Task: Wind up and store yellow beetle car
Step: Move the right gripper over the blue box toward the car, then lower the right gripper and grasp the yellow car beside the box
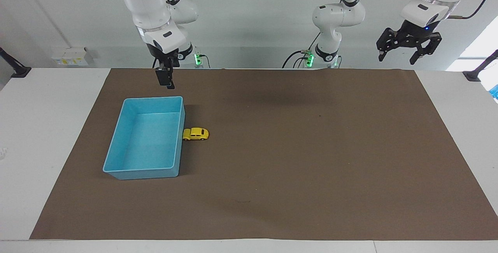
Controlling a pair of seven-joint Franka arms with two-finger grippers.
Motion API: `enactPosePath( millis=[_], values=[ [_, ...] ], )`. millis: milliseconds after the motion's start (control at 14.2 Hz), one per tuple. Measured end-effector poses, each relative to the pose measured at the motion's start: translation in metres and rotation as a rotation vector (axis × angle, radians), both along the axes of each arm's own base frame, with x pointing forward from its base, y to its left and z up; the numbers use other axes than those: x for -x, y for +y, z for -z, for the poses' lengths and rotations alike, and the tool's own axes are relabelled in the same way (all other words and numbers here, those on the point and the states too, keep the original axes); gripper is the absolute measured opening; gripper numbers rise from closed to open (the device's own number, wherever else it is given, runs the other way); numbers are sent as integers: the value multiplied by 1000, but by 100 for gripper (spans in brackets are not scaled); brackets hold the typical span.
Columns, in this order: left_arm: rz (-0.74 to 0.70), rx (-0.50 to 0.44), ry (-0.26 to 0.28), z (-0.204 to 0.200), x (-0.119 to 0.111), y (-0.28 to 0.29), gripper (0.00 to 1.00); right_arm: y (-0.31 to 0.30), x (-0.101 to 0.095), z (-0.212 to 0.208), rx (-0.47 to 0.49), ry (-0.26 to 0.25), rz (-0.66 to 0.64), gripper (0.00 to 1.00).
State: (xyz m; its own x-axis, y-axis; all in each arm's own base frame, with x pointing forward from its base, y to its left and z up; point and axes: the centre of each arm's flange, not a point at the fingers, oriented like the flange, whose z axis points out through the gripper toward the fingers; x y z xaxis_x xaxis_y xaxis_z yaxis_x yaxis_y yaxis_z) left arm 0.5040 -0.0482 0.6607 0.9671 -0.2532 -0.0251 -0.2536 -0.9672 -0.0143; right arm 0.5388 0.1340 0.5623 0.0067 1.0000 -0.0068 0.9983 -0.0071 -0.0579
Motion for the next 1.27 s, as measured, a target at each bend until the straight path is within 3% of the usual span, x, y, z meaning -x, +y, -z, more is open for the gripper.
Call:
enactPosePath(
  millis=[564, 1270],
  values=[
    [-46, 0, 0, 1, 0, 2, 100, -1, 1, 67, 0, 0, -12, 100],
    [-79, 51, -22, -2, -3, 11, 100, -1, 3, 122, -1, -14, -17, 100]
  ],
)
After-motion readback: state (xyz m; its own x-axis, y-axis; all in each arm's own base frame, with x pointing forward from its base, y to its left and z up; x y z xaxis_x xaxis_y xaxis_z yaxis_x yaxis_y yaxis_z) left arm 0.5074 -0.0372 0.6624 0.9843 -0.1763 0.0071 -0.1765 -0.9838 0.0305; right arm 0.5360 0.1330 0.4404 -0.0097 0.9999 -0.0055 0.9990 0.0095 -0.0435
